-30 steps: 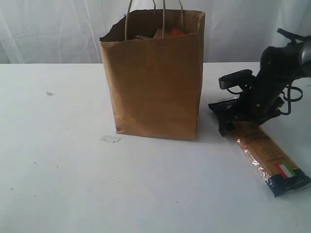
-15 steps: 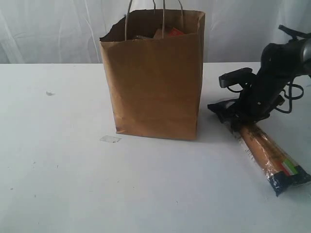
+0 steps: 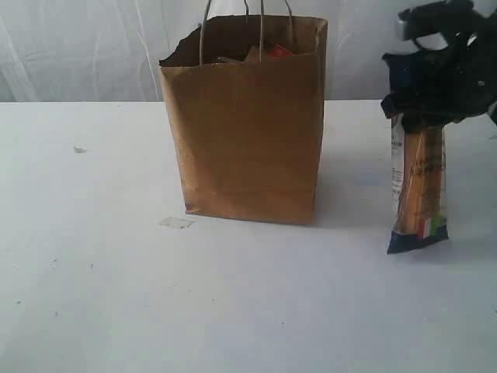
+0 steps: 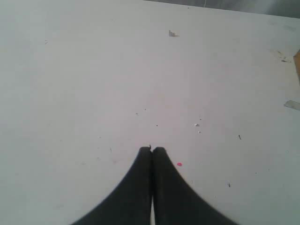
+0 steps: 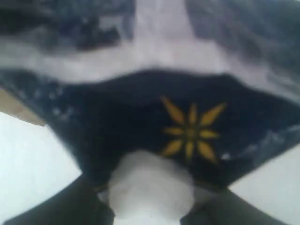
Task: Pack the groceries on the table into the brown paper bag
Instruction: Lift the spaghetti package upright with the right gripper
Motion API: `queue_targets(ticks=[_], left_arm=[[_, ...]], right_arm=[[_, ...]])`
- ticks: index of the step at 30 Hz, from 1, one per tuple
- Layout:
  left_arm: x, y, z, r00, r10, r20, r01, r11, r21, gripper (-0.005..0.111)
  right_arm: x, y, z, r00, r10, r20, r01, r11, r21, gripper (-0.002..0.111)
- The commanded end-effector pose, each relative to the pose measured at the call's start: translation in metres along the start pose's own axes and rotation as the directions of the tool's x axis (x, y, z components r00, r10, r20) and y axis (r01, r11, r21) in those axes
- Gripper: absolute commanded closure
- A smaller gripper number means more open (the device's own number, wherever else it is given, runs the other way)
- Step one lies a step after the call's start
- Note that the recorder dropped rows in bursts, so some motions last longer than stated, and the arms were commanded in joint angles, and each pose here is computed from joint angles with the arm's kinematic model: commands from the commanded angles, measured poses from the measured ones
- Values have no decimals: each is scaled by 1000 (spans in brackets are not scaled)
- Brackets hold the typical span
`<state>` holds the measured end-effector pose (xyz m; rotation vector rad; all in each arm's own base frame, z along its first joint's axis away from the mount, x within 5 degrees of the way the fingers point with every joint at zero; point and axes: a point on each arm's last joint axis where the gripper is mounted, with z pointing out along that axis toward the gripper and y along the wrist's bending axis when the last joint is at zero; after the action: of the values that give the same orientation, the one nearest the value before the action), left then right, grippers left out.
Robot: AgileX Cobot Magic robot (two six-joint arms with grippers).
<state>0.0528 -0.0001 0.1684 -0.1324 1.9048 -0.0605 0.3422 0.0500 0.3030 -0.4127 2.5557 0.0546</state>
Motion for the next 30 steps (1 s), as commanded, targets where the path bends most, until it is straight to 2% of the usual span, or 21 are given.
queue_targets(ticks=[1, 7, 10, 12, 14, 16, 18, 19, 22, 25, 30], left_arm=[[-1, 0, 0, 1000, -9, 8, 9, 1000, 2, 107], [-1, 0, 0, 1000, -9, 8, 9, 1000, 2, 107], [-1, 0, 0, 1000, -9, 8, 9, 1000, 2, 107], [-1, 0, 0, 1000, -9, 8, 9, 1000, 2, 107], [-1, 0, 0, 1000, -9, 8, 9, 1000, 2, 107], [-1, 0, 0, 1000, -9, 8, 9, 1000, 2, 107], [-1, 0, 0, 1000, -9, 8, 9, 1000, 2, 107], [-1, 0, 0, 1000, -9, 8, 9, 1000, 2, 107], [-1, 0, 0, 1000, -9, 8, 9, 1000, 2, 107], [-1, 0, 0, 1000, -9, 8, 9, 1000, 2, 107], [-1, 0, 0, 1000, -9, 8, 9, 1000, 2, 107]], right_arm=[[19, 4, -42, 986, 44, 158, -49, 998, 27, 108], [58, 12, -58, 986, 45, 162, -50, 998, 29, 108], [58, 13, -75, 966, 60, 250, -69, 997, 27, 108], [51, 15, -91, 927, 88, 364, -97, 995, 6, 108], [42, 18, -107, 853, 181, 490, -169, 983, -69, 108], [31, 19, -126, 729, 323, 603, -261, 946, -191, 108], [20, 18, -145, 569, 464, 679, -330, 885, -329, 108], [12, 16, -159, 485, 487, 726, -332, 871, -362, 108], [1, 14, -181, 419, 479, 771, -308, 874, -376, 108], [-11, 14, -207, 321, 527, 787, -292, 845, -448, 108], [-24, 36, -220, 252, 536, 806, -204, 843, -497, 108]])
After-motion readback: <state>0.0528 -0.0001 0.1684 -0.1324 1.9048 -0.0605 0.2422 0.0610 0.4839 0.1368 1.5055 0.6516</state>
